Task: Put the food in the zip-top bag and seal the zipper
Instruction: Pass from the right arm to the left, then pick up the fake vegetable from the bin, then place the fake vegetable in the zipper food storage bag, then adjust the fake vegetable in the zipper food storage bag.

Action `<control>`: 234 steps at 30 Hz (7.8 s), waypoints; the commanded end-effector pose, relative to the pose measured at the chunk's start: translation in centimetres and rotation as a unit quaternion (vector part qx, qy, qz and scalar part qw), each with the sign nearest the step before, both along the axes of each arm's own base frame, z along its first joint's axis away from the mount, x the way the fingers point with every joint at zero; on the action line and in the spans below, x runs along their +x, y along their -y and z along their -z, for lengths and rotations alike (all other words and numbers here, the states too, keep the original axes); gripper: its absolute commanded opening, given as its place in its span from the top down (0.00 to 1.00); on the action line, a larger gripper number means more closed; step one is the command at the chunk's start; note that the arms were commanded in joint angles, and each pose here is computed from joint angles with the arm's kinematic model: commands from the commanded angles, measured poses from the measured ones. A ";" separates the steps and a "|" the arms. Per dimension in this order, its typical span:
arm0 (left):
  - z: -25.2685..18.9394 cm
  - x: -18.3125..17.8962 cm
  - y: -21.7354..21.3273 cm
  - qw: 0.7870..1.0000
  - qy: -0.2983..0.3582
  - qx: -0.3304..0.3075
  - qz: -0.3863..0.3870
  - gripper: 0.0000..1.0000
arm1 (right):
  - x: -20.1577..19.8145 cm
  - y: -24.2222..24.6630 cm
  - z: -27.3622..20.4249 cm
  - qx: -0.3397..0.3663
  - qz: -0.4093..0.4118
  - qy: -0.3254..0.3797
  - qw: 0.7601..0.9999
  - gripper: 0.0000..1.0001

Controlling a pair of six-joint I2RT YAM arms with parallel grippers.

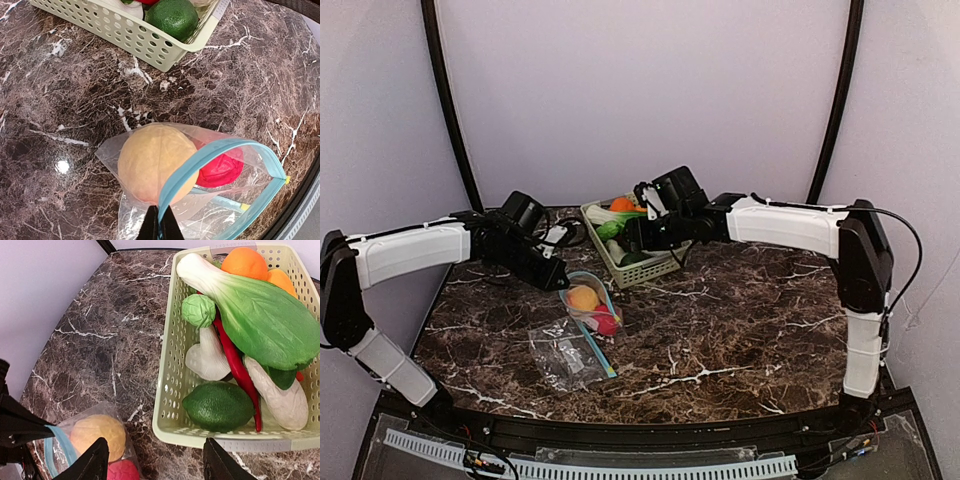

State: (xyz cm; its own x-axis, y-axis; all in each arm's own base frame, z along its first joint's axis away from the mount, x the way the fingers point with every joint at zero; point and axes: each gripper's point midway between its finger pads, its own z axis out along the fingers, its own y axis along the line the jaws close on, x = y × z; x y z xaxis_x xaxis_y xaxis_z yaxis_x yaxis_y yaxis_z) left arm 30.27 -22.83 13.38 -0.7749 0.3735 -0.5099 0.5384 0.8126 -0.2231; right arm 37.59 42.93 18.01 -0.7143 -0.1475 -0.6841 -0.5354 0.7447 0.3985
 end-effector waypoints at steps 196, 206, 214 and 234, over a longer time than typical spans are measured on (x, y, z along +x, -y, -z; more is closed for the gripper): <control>-2.1 1.7 5.4 0.992 -0.049 -0.116 0.028 0.99 | -10.6 -2.5 -2.5 -0.153 -0.129 0.039 0.979 0.33; -1.9 1.7 5.4 0.991 -0.053 -0.116 0.029 0.99 | -11.1 -5.4 -1.2 -0.106 -0.174 0.043 0.978 0.53; -1.8 1.7 5.3 0.992 -0.055 -0.114 0.029 0.99 | -9.8 -5.8 2.2 -0.136 -0.160 0.047 0.977 0.46; -1.6 1.8 5.2 0.992 -0.057 -0.111 0.027 0.99 | -6.4 -4.4 6.1 -0.196 -0.089 0.069 0.974 0.71</control>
State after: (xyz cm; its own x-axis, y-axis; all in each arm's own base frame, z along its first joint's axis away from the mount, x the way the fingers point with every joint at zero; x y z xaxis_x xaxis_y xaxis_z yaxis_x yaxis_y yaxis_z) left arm 32.36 -27.94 14.71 -0.8149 0.3002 -0.4959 0.5352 0.7183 -0.4445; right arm 30.07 47.76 14.54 -0.5325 -0.5228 -0.6657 -0.7278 0.6844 0.0447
